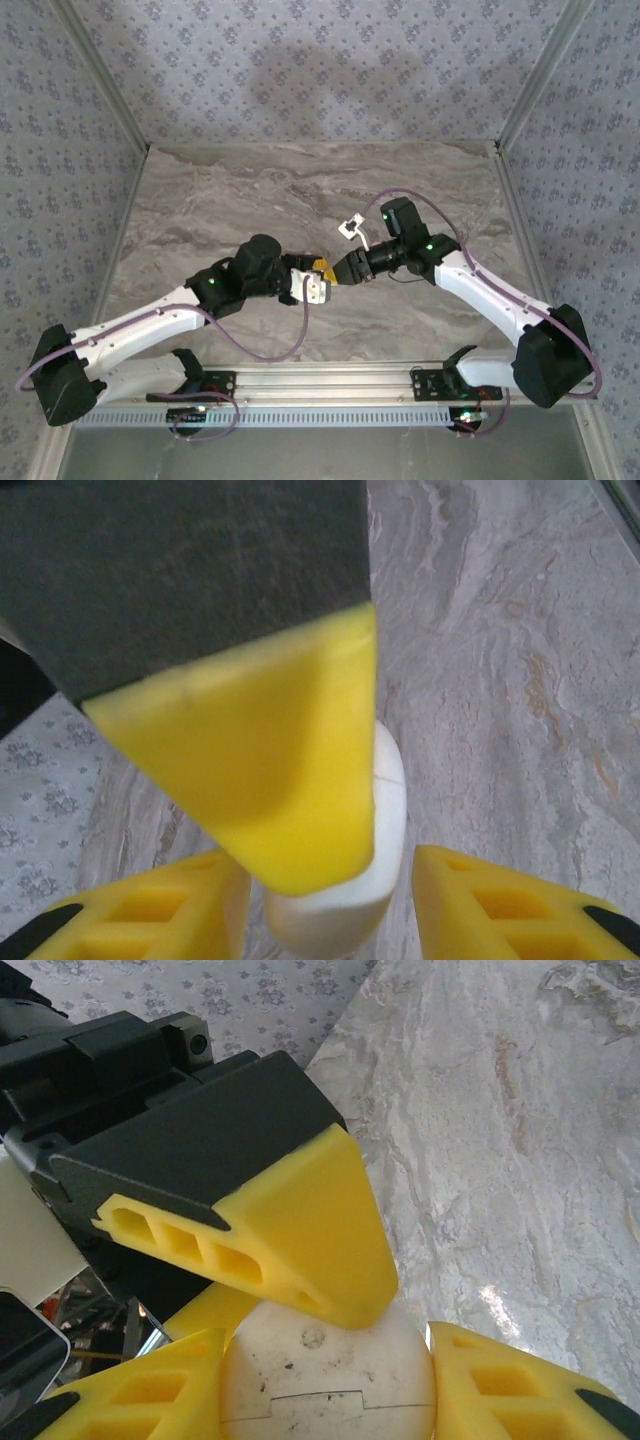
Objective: Insert the wireless bluetooth earbuds into the charging case
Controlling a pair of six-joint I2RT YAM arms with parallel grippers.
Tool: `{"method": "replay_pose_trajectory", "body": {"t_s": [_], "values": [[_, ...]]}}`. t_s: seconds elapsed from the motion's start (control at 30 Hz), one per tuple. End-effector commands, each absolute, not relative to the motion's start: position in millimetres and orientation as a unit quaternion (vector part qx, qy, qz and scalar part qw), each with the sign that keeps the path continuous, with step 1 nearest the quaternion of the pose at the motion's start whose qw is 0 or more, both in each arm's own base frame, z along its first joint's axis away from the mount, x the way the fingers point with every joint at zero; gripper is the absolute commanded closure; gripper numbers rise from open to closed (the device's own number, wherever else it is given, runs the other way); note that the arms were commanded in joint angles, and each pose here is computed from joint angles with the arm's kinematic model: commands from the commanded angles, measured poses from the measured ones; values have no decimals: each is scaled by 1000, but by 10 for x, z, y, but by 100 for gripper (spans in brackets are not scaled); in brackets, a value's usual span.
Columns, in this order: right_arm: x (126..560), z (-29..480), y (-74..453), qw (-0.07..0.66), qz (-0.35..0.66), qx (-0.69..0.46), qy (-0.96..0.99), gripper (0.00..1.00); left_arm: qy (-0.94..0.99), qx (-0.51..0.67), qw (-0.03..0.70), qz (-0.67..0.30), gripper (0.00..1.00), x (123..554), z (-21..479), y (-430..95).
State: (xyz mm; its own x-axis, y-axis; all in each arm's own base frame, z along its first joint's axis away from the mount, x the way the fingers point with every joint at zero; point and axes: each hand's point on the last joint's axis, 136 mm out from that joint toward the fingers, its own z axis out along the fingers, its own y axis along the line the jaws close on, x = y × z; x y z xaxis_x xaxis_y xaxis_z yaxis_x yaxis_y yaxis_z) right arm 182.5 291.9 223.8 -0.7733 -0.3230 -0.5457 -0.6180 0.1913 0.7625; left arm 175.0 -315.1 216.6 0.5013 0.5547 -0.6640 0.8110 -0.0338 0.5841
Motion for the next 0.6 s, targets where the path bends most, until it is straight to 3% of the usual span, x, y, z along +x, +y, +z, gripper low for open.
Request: {"method": "replay_pose_trajectory", "body": {"t_s": [0.0, 0.3, 0.43, 0.57], "values": [[1779, 2371, 2966, 121, 573, -317, 746, 62, 456, 699, 529, -153, 59, 1683, 2406, -3245], [1787, 2412, 2946, 140, 565, -324, 746, 59, 470, 693, 523, -160, 81, 1683, 2376, -3229], [1865, 2486, 2827, 213, 540, -336, 742, 44, 492, 661, 532, -194, 85, 1726, 2385, -3180], [1940, 2623, 2633, 320, 511, -355, 714, 39, 507, 596, 560, -273, 87, 1791, 2531, -3063]]}}
